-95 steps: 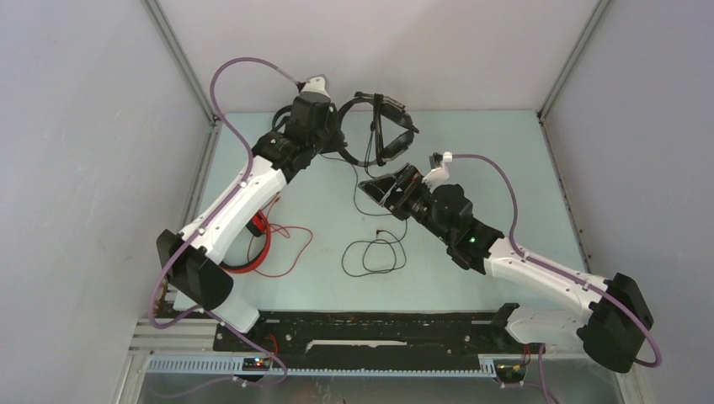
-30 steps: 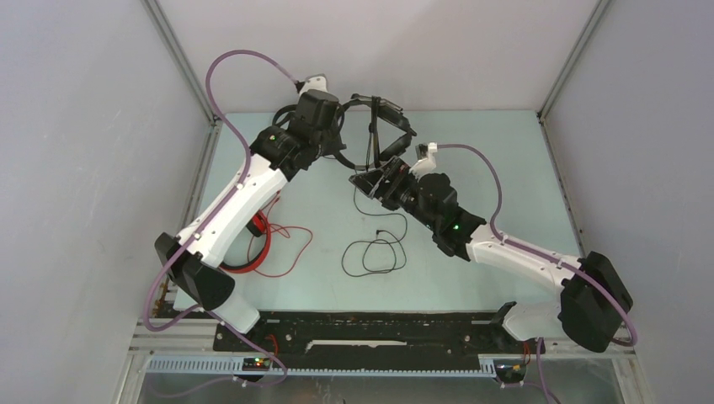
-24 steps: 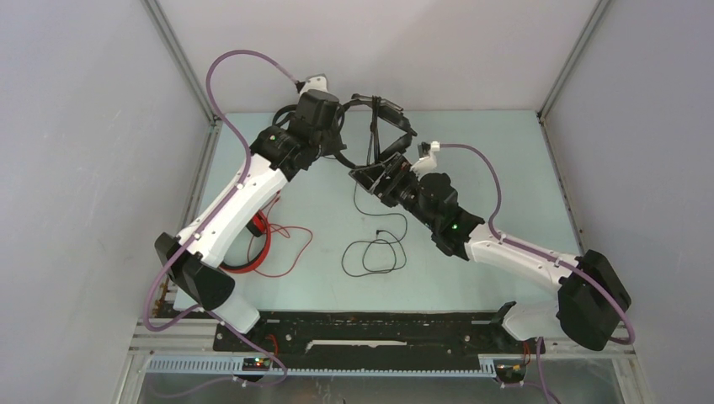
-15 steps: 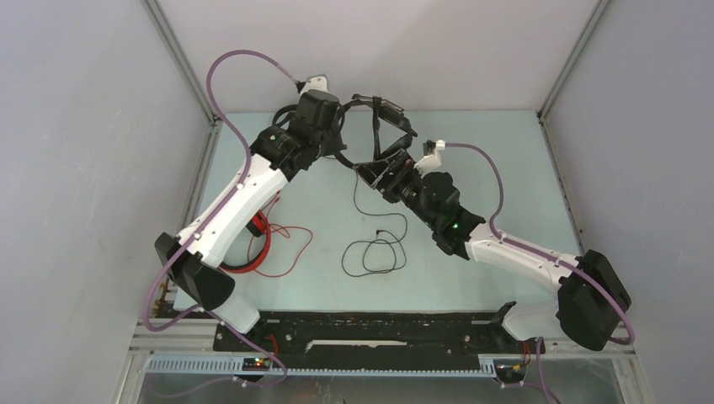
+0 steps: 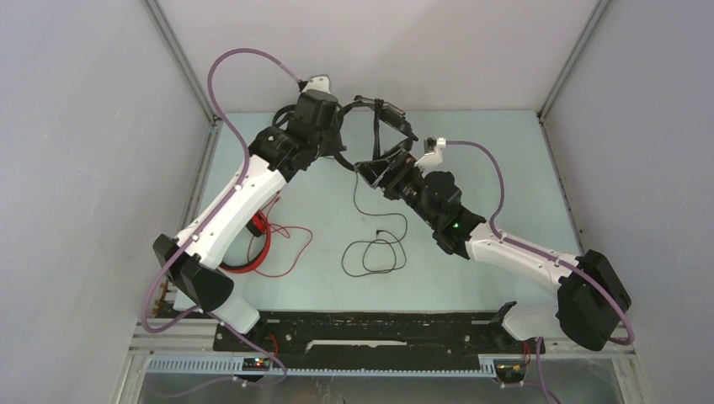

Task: Wrap the headphones
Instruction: Wrap the headphones cable around the headphones.

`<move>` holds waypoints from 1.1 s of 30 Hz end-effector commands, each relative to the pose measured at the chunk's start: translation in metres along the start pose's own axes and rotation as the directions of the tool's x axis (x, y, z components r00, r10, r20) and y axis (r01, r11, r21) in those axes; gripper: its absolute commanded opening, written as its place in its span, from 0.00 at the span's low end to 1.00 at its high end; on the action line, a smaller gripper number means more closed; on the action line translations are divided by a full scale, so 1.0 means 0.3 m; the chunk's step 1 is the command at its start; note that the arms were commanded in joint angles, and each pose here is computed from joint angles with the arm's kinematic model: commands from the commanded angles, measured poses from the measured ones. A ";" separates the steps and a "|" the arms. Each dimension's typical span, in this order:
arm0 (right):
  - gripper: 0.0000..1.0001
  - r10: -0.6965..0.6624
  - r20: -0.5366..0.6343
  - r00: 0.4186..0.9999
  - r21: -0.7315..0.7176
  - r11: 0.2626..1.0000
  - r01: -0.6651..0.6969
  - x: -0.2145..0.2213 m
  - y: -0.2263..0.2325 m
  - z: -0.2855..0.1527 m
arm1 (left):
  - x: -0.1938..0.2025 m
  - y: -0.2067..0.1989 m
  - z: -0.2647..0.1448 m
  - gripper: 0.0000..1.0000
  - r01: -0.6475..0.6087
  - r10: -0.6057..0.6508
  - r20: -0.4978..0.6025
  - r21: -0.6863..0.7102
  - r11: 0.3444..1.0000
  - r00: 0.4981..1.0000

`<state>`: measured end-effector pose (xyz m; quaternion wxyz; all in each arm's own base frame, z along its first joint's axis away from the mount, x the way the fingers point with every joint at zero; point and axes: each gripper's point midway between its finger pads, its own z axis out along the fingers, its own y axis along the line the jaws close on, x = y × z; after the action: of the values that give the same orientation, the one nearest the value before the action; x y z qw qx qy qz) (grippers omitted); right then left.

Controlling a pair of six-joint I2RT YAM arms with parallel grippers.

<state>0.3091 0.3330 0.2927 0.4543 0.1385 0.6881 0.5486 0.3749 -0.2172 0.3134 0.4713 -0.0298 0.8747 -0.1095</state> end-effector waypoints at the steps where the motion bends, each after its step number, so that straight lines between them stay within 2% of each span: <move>1: 0.75 -0.108 0.061 0.992 -0.050 0.993 0.111 -0.047 0.034 -0.003 | -0.111 -0.049 -0.110 0.00 0.009 -0.018 0.090 0.100 0.995 0.996; 13: 0.70 -0.307 0.110 0.945 -0.065 0.947 0.315 -0.063 -0.033 -0.036 | -0.024 -0.058 -0.053 0.00 -0.070 0.072 -0.017 0.105 0.992 0.997; 27: 0.62 -0.341 0.127 0.931 -0.003 0.939 0.344 -0.121 -0.158 -0.041 | 0.080 -0.086 0.127 0.00 -0.110 0.118 -0.119 0.074 0.991 0.986; 33: 0.60 -0.336 0.098 0.937 0.049 0.942 0.333 -0.121 -0.267 -0.037 | 0.158 -0.111 0.243 0.00 -0.105 0.116 -0.182 0.068 0.992 0.976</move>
<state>0.3323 0.2833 0.2344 0.5447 0.0559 0.7035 0.4531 0.3998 -0.2552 0.2478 0.3997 0.0307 0.9106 -0.1003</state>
